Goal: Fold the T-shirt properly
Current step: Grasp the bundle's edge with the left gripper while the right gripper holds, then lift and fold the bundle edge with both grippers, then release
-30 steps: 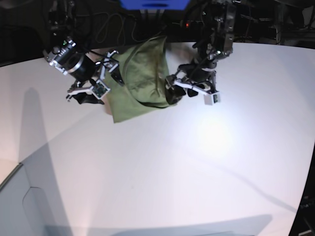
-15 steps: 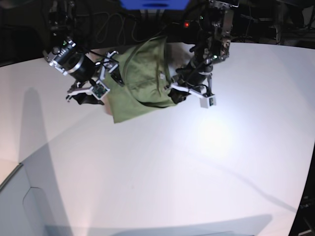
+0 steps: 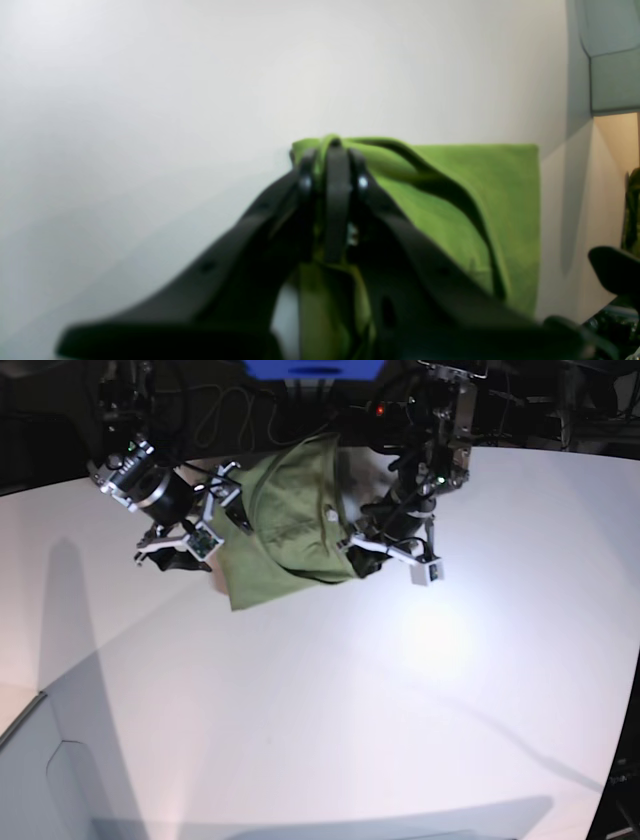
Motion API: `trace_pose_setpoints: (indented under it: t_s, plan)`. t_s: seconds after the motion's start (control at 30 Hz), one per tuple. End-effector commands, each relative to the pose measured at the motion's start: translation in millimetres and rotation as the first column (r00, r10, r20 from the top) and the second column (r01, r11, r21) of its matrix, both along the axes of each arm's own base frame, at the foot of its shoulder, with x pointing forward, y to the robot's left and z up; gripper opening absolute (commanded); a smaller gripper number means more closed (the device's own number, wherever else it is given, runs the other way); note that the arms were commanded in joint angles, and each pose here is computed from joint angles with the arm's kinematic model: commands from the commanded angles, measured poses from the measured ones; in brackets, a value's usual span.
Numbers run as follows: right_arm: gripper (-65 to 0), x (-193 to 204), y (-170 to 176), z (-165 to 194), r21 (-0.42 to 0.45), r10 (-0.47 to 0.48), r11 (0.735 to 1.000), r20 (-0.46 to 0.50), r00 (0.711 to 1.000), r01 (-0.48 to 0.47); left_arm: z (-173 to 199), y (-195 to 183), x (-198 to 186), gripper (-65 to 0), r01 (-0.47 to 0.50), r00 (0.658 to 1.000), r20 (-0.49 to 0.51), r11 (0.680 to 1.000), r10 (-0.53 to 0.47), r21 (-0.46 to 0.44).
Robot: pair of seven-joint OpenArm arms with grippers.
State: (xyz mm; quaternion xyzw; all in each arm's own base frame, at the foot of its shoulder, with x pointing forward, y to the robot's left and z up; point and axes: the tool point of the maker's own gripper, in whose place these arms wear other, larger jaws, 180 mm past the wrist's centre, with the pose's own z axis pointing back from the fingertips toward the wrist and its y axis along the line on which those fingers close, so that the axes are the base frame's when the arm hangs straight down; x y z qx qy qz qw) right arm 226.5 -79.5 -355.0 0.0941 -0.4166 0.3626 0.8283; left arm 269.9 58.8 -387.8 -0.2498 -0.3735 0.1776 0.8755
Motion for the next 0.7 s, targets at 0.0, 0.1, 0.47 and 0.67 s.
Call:
trace_pose_setpoints:
  t_s: [0.0,0.1,0.47,0.67]
  plan:
    - [-19.4,3.3,4.8,10.3,0.025,0.023,0.999,0.036,0.999,-0.024,12.6,0.8,9.3,-65.0,-0.011,0.999,0.046,1.000,0.011,-0.010]
    - [-19.4,3.8,4.8,10.6,0.025,0.023,0.999,0.038,0.999,-0.024,11.0,0.5,9.7,-65.0,-0.007,0.999,0.044,1.000,0.008,-0.008]
    - [-62.4,22.3,7.2,24.4,0.029,0.023,0.999,0.093,0.995,-0.026,14.5,1.3,15.2,-65.0,-0.008,0.999,0.052,1.000,0.008,-0.008]
    - [-65.0,38.8,9.9,30.3,0.044,0.021,0.999,0.121,0.992,-0.027,13.6,0.7,13.5,-65.0,-0.004,0.999,0.050,1.000,0.005,-0.008]
